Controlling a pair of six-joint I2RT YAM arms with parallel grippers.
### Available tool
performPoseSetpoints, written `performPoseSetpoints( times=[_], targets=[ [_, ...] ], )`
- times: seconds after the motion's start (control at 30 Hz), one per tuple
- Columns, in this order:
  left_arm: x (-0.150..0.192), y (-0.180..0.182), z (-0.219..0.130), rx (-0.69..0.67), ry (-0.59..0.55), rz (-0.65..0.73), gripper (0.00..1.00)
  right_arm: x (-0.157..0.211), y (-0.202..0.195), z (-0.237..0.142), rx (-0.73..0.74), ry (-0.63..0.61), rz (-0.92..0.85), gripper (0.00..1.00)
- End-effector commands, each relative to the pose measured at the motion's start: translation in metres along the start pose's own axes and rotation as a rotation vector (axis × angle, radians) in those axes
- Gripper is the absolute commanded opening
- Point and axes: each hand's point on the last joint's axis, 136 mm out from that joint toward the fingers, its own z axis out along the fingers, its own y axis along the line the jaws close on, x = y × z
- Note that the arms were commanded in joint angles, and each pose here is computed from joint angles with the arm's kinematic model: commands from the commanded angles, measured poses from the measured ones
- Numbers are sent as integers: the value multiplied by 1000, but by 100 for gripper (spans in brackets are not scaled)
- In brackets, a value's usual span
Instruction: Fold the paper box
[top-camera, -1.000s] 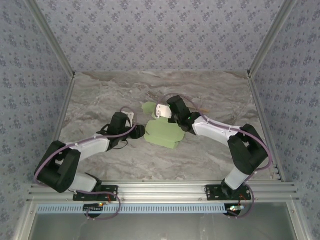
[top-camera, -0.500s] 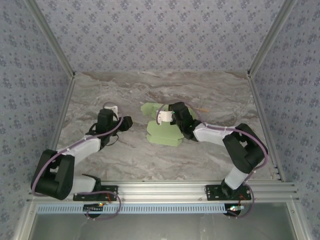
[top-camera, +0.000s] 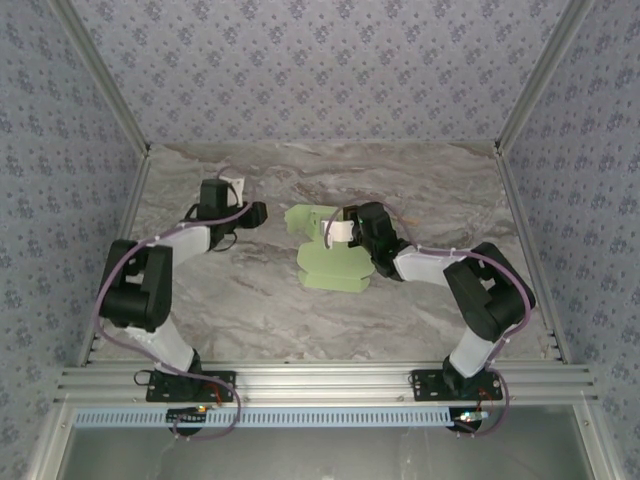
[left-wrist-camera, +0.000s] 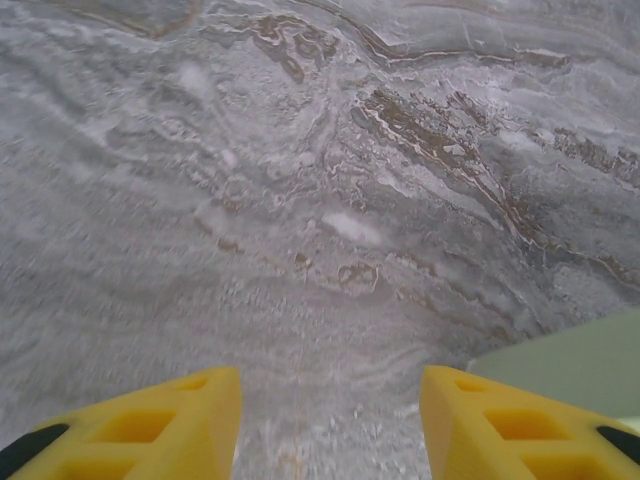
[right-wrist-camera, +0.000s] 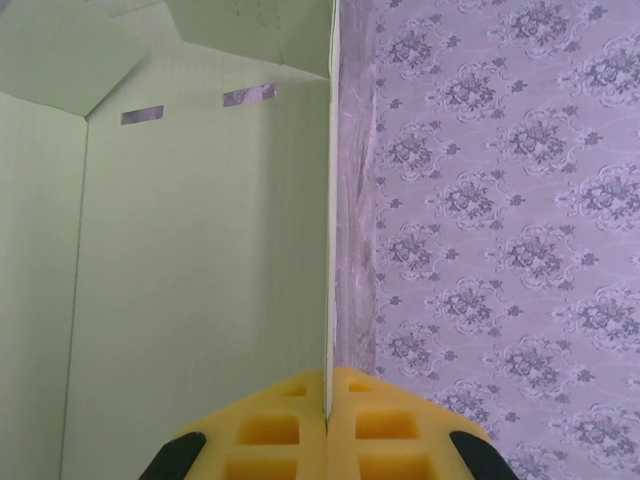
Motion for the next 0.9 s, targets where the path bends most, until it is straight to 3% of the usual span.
performPoseSetpoints(
  times=[0.0, 0.23, 0.4, 0.87],
  targets=[
    [9, -6, 16, 65, 105, 54, 50, 0, 9, 4, -34, -20, 14, 0],
    [25, -41, 52, 207, 228, 162, 48, 2, 9, 7, -59, -18, 43, 0],
    [30, -66, 47, 330, 210, 194, 48, 5, 9, 8, -74, -15, 59, 0],
    [47, -98, 31, 449, 188, 279, 48, 9, 12, 16, -63, 8, -13, 0]
  ],
)
